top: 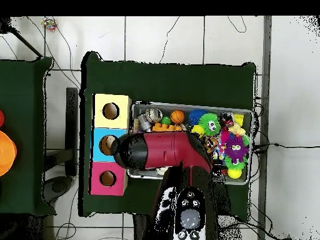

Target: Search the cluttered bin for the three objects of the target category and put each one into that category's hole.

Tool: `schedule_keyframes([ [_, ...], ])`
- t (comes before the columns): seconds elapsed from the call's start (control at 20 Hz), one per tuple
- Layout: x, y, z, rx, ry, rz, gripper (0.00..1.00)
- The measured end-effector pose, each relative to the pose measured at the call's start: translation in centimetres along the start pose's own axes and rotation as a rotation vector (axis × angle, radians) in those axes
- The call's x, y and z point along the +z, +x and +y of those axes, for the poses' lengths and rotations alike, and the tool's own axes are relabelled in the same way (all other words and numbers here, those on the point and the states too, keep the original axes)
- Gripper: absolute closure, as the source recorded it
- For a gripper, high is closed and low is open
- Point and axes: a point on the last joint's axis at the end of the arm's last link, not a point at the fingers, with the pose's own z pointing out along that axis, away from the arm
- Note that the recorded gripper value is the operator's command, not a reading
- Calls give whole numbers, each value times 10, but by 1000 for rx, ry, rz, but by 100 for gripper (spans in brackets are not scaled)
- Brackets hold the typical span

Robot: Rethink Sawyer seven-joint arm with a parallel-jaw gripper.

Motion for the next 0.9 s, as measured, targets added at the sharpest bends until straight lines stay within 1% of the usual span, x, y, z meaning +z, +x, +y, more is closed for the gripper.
schedule_keyframes([
  [0.1,-9,2,0,1,3,16,100],
  [0.15,-18,3,1,3,4,26,100],
  [0.25,-25,3,2,4,2,27,100],
  [0.35,-41,2,11,-5,3,17,100],
  [0.4,-44,1,13,-10,4,14,100],
  [0.55,-57,-3,30,-36,7,-8,100],
  [0.7,-72,-8,53,-67,7,-33,100],
  [0.9,-85,-15,71,-83,2,-45,100],
])
